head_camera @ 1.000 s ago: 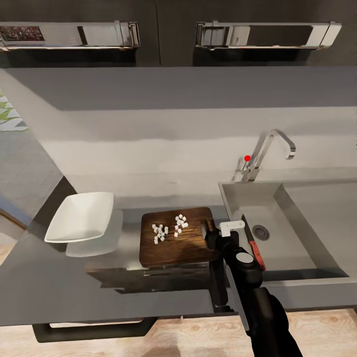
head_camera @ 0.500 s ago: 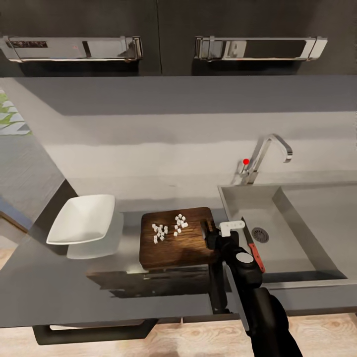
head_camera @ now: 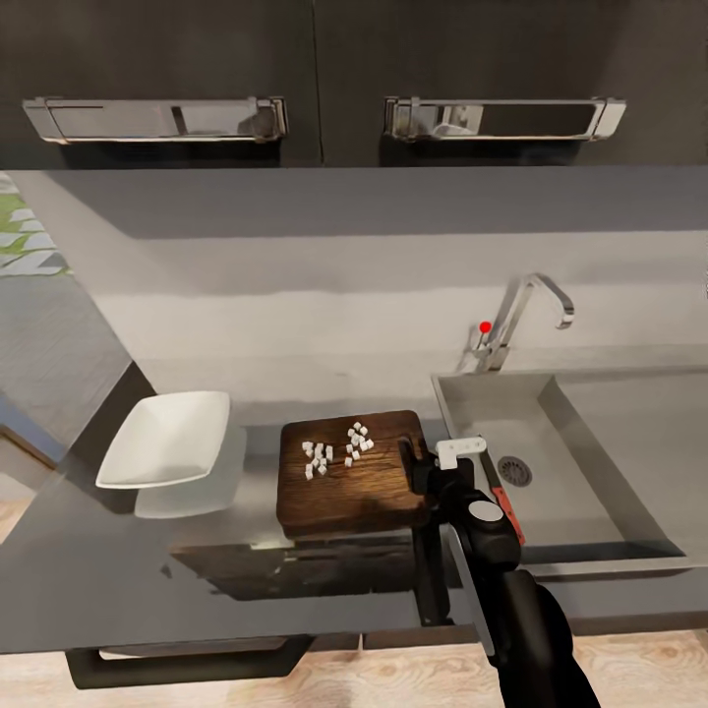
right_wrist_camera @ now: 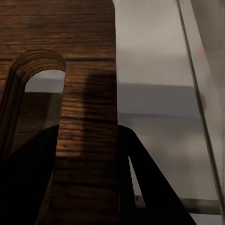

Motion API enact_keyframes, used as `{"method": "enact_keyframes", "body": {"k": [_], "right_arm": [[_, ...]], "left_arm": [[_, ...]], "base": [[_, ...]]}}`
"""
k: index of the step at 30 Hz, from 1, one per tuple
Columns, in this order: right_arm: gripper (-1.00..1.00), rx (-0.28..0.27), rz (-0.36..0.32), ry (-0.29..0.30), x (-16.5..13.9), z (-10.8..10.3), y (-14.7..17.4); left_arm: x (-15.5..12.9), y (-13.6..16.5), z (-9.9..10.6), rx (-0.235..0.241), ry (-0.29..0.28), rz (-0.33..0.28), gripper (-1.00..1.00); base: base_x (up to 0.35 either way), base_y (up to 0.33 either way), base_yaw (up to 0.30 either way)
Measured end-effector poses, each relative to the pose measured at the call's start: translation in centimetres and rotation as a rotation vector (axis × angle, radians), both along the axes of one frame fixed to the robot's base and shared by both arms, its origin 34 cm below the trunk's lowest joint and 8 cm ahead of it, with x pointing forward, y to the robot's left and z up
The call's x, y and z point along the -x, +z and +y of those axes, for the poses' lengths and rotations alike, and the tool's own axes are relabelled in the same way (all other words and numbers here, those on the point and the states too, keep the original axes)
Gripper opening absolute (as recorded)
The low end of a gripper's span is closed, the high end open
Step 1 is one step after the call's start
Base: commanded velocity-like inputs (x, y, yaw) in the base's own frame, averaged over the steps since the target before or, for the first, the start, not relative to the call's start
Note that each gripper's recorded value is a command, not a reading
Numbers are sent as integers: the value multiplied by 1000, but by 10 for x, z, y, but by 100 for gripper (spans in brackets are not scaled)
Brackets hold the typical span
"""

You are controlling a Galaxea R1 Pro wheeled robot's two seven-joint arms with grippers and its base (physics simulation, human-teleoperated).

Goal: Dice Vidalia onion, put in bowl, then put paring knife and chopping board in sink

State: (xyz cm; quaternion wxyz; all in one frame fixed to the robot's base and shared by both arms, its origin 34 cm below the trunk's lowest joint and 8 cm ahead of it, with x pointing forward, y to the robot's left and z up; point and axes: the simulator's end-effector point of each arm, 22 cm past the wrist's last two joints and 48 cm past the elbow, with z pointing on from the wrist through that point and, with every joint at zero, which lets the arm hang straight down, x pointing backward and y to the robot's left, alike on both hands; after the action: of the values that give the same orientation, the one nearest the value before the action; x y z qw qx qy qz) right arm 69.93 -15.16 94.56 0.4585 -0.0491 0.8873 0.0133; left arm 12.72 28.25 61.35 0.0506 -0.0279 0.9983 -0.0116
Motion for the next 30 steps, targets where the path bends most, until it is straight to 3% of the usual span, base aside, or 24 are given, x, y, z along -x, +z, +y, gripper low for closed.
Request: {"method": "enact_keyframes", "body": {"k": [30], "right_arm": [[-100, 1, -47, 0, -2, 0, 28]], "left_arm": [[-18, 1, 0, -1, 0, -47, 100]], "base": [[0, 8, 0]]}}
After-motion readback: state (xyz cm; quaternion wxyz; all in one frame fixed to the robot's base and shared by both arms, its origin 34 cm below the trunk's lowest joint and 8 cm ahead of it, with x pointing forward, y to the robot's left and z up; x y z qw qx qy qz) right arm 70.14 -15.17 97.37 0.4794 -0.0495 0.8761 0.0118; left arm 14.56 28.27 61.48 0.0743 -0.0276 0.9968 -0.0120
